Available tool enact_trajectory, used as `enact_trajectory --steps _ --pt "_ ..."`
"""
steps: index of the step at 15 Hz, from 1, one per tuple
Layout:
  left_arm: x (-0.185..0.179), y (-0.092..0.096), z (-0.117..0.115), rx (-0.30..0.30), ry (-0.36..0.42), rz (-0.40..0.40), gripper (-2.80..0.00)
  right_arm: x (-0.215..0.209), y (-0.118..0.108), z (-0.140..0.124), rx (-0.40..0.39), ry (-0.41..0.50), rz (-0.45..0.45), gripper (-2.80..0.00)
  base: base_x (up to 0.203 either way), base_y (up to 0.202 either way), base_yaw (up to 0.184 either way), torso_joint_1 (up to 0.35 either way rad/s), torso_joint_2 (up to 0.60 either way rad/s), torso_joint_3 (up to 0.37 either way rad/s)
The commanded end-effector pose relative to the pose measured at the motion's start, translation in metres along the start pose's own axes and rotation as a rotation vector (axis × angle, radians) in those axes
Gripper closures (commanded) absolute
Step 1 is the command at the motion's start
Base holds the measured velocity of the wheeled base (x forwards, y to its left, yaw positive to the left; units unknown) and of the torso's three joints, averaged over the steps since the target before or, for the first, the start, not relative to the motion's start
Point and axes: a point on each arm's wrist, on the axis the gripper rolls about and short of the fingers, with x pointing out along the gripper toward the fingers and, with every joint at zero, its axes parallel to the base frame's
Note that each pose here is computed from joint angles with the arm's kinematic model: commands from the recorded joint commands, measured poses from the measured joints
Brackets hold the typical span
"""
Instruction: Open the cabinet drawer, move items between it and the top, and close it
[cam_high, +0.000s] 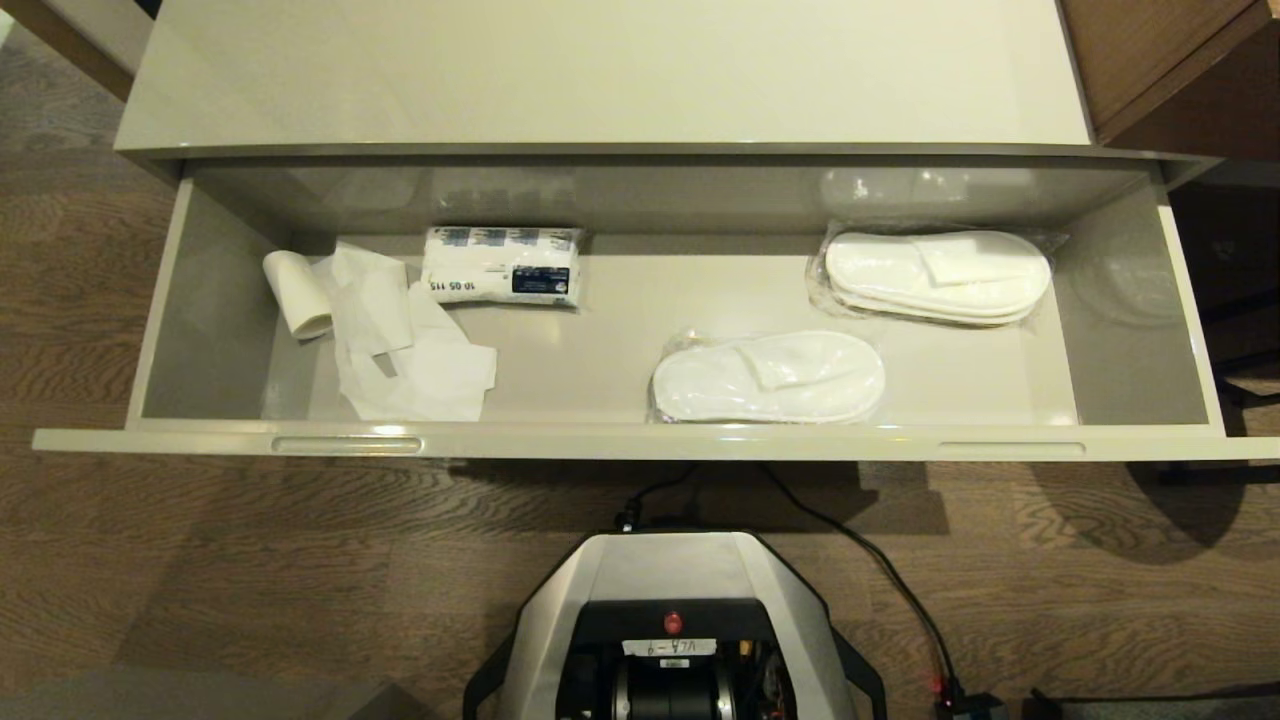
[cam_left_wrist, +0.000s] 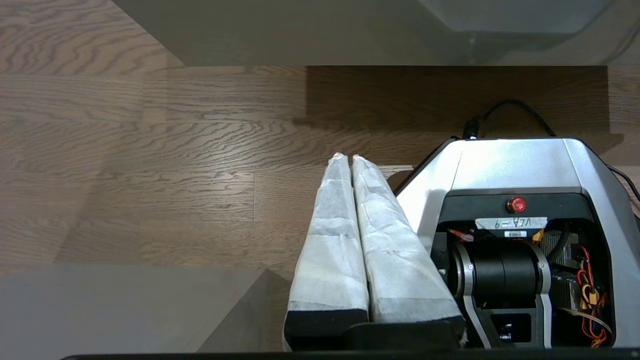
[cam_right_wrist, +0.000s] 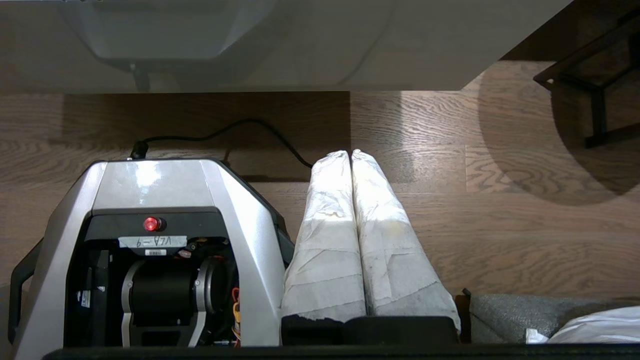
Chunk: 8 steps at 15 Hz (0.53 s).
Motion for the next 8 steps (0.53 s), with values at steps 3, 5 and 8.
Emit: enact_trajectory --steps 3,5,8 --pt "0.0001 0.0000 0.0000 0.000 0.001 0.001 0.00 0.0002 0.0000 -0.0004 -0.001 0.002 0.002 0.00 0.000 0.000 0.000 0.000 0.00 0.000" --pt "0.0001 0.0000 0.0000 0.000 0.001 0.001 0.00 0.0002 0.0000 -0.0004 -0.001 0.002 0.002 0.00 0.000 0.000 0.000 0.000 0.00 0.000" --pt "0.0001 0.0000 0.0000 0.000 0.001 0.001 0.00 0.0002 0.0000 -0.0004 -0.001 0.002 0.002 0.00 0.000 0.000 0.000 0.000 0.00 0.000"
